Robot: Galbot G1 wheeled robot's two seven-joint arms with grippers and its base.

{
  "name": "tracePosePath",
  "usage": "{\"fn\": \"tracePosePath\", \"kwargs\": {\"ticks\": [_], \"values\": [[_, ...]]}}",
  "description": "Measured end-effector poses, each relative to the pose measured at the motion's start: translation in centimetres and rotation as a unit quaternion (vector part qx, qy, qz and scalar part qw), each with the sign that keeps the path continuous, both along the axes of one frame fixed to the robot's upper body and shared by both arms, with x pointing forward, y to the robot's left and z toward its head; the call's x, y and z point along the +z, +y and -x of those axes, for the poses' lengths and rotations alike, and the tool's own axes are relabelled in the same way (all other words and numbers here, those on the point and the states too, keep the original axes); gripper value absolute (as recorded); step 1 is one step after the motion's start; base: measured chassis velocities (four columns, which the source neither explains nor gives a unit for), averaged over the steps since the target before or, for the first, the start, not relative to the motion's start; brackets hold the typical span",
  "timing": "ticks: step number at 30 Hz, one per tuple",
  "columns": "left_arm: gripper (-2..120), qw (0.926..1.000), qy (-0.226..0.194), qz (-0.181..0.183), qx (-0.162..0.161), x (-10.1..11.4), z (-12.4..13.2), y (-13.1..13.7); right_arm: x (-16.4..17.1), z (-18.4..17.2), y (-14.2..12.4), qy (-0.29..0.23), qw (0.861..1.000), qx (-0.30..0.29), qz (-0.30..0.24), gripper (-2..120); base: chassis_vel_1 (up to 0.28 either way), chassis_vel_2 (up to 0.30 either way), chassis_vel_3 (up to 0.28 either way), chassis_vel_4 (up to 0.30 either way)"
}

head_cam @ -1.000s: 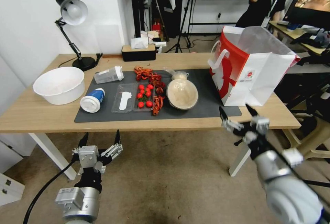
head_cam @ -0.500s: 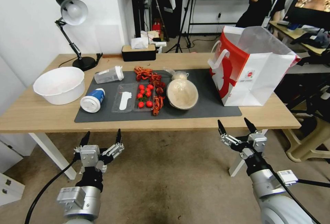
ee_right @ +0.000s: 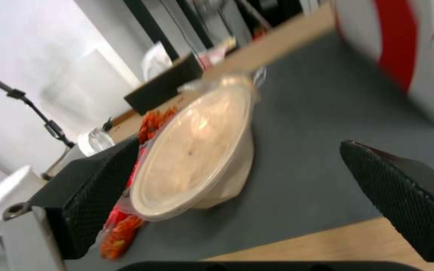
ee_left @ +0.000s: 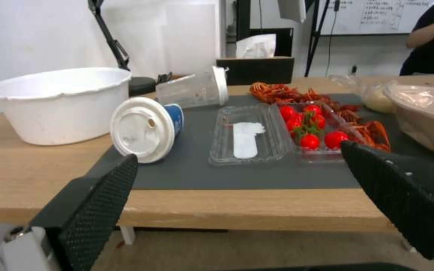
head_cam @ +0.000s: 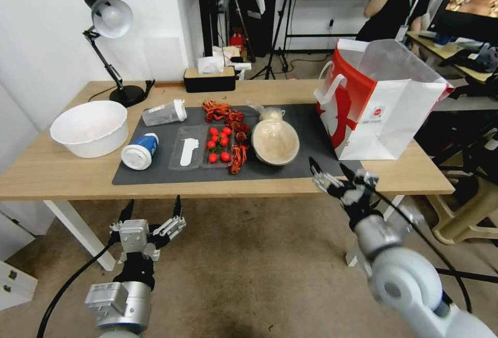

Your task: Pick up the trash from the table and place it into the takeout bag.

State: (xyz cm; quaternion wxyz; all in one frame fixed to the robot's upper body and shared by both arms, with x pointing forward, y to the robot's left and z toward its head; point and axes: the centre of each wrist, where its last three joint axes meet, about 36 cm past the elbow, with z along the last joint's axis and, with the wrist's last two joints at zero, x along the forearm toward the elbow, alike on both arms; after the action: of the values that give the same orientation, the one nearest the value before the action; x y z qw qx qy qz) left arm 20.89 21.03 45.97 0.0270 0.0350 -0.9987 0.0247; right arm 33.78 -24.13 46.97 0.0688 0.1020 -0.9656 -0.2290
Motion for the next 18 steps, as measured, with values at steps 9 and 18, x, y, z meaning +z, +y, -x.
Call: {"fn": "tracePosePath", "kwargs": {"ticks": [9,18], "values": [[100,1.0,0.001,0.001,-0.001,0.0,0.0,0.0,0.8,-1.7,0.5,0.046,0.998,0.007,-0.042,100,0.0,0.0,0.0,0.0],[100,0.9998,0.012,0.014,0.002,0.0,0.0,-0.3,2.6,-6.4,1.6,0.154,0.981,0.034,-0.11,100,0.0,0.0,0.0,0.0]]}}
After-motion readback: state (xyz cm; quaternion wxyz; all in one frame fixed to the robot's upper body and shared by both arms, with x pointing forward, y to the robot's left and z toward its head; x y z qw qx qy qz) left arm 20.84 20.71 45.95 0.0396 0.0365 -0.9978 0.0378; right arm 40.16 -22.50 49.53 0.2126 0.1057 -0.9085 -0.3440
